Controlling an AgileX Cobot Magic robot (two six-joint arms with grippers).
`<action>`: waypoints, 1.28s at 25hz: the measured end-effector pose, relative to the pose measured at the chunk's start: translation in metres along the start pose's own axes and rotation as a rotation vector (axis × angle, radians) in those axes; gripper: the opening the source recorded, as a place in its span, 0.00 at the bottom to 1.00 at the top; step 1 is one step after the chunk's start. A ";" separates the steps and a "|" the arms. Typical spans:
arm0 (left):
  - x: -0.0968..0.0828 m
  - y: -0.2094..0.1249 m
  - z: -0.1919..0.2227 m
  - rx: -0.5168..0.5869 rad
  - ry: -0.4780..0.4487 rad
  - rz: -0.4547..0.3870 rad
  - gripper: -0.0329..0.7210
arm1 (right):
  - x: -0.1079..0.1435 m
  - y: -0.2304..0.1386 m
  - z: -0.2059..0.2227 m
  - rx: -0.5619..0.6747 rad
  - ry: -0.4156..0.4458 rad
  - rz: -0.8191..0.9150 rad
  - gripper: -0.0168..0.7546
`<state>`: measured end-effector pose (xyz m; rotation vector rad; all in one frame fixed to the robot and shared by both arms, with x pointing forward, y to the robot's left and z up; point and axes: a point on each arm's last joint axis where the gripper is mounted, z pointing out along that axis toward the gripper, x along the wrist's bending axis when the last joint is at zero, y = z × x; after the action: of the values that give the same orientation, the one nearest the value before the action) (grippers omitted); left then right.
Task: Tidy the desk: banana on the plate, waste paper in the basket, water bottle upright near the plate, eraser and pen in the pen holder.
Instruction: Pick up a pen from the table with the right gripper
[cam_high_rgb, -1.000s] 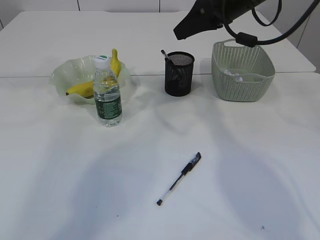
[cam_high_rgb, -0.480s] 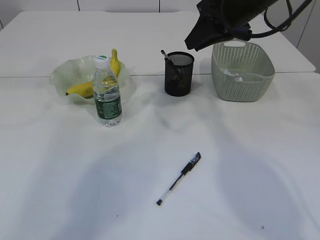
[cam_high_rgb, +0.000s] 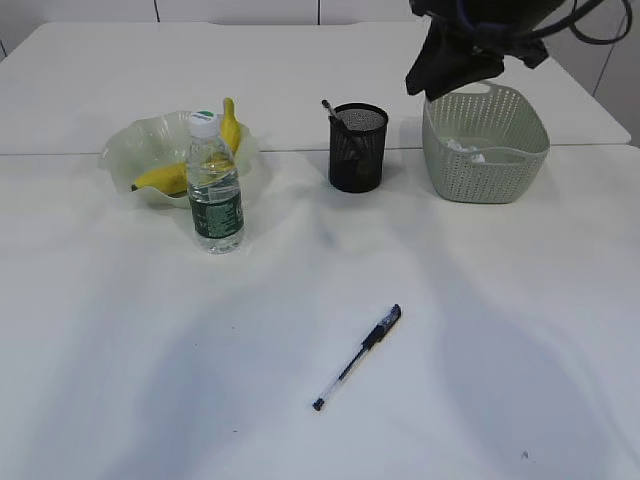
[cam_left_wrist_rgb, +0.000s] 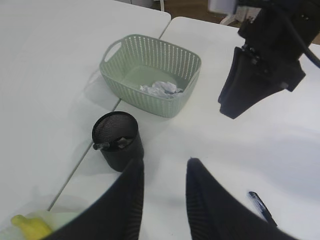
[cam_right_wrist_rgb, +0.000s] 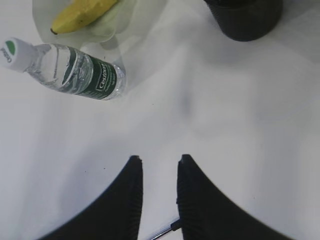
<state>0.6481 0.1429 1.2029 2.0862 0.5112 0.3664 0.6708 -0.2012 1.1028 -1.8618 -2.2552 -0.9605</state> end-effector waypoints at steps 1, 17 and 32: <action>0.001 0.000 0.000 -0.001 0.003 -0.001 0.30 | 0.001 -0.001 -0.003 -0.003 -0.011 0.011 0.27; 0.004 -0.002 -0.003 0.000 0.013 -0.010 0.31 | 0.055 -0.018 -0.009 -0.015 -0.272 0.075 0.27; -0.002 0.011 -0.036 -0.043 0.060 0.012 0.31 | 0.036 -0.058 0.035 0.156 -0.398 0.240 0.27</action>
<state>0.6329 0.1622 1.2311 2.0429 0.5220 0.4451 0.6198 -0.1573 1.0656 -2.3459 -2.1419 -0.3953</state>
